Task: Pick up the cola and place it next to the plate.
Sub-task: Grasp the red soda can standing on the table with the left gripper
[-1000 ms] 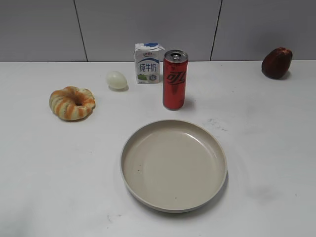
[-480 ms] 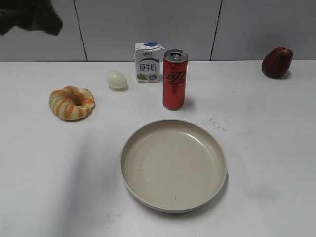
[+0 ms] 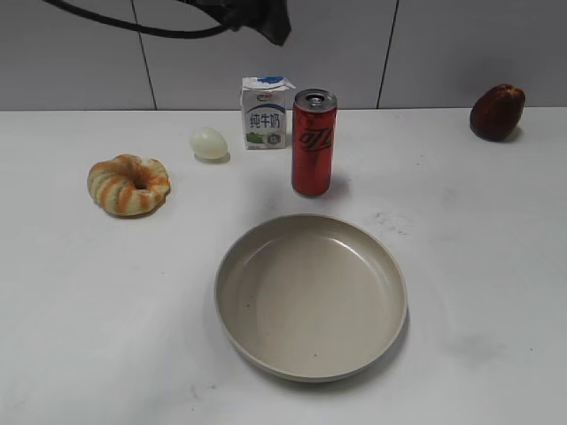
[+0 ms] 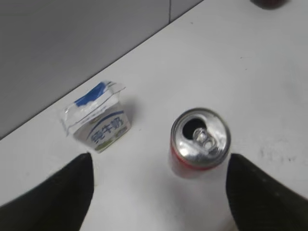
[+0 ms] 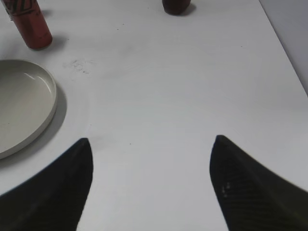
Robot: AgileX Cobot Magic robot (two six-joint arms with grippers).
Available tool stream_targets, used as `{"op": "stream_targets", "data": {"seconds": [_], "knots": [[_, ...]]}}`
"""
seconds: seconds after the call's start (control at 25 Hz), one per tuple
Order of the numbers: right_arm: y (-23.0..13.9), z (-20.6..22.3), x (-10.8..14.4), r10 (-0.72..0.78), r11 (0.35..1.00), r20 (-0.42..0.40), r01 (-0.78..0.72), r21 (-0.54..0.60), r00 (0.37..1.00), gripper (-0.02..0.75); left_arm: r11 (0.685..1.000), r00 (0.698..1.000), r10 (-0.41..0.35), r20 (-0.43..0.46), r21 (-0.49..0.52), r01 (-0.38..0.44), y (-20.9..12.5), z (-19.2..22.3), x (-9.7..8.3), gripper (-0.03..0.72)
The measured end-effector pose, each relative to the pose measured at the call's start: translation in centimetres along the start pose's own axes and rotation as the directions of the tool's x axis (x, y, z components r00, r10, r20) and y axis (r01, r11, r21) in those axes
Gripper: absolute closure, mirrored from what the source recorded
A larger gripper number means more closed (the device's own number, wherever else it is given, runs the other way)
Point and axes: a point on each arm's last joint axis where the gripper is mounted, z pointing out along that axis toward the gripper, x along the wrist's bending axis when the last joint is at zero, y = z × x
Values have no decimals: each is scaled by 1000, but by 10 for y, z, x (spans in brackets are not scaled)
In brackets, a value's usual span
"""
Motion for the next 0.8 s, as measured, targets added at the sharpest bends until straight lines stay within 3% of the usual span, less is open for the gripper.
{"op": "stream_targets", "data": {"seconds": [0.28, 0.8], "knots": [[0, 0, 0, 0, 1000, 0, 0, 0, 1000, 167, 1000, 999, 15, 47, 20, -16, -11, 67, -23, 22], [0, 0, 0, 0, 1000, 0, 0, 0, 1000, 167, 1000, 999, -11, 50, 28, 9, -27, 109, -22, 23]]}}
